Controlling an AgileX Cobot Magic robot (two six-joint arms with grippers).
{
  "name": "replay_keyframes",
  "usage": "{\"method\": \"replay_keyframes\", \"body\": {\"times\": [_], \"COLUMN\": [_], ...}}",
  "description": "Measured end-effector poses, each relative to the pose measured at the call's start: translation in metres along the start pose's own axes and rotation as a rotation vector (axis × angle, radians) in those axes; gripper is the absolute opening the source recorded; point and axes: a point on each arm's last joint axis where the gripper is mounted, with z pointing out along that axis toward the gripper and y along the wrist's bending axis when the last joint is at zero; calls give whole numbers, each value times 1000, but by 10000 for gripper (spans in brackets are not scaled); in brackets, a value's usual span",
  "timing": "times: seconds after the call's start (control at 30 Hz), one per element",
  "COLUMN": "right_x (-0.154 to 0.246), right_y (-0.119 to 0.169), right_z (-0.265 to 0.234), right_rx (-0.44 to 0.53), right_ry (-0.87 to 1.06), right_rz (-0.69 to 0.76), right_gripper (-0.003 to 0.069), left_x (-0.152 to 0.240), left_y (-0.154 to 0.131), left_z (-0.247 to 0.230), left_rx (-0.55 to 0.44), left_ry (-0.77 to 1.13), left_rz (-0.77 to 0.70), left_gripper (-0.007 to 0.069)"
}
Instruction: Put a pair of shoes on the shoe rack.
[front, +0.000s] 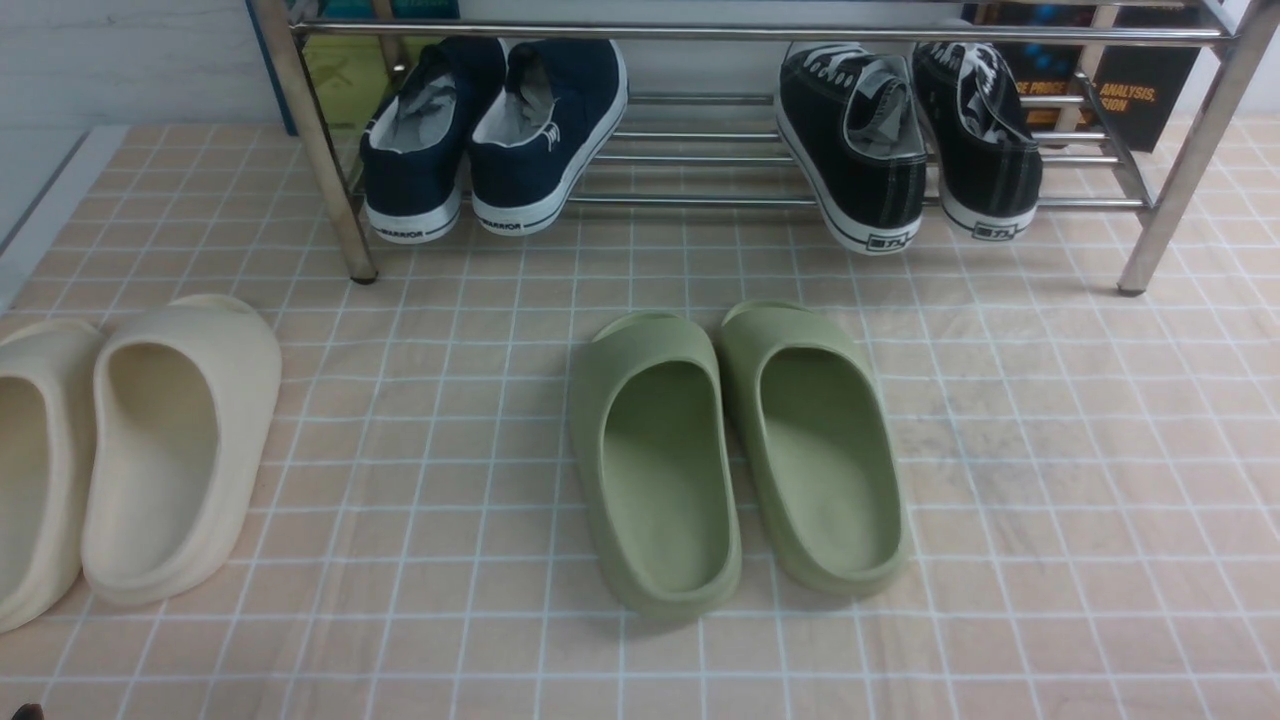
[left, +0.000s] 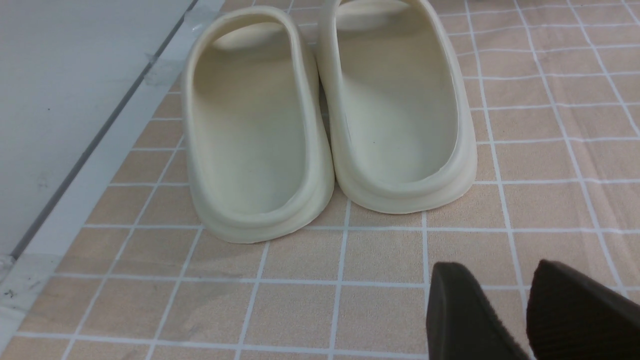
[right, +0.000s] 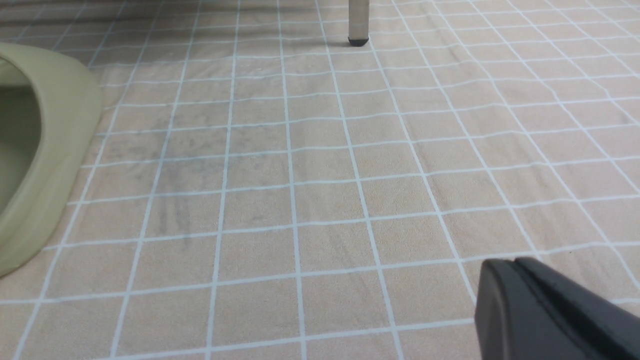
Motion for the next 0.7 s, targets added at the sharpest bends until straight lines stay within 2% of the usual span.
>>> {"method": "replay_keyframes", "body": {"times": [0.7], "right_x": [0], "right_y": [0], "right_z": [0], "right_rx": [0], "right_ry": [0], "right_rz": [3], "right_gripper": [38], "left_x": [0], "left_y": [0], "left_z": [0], "left_rx": [0], "left_ry": [0], "left_rz": [0], "left_gripper": [239]}}
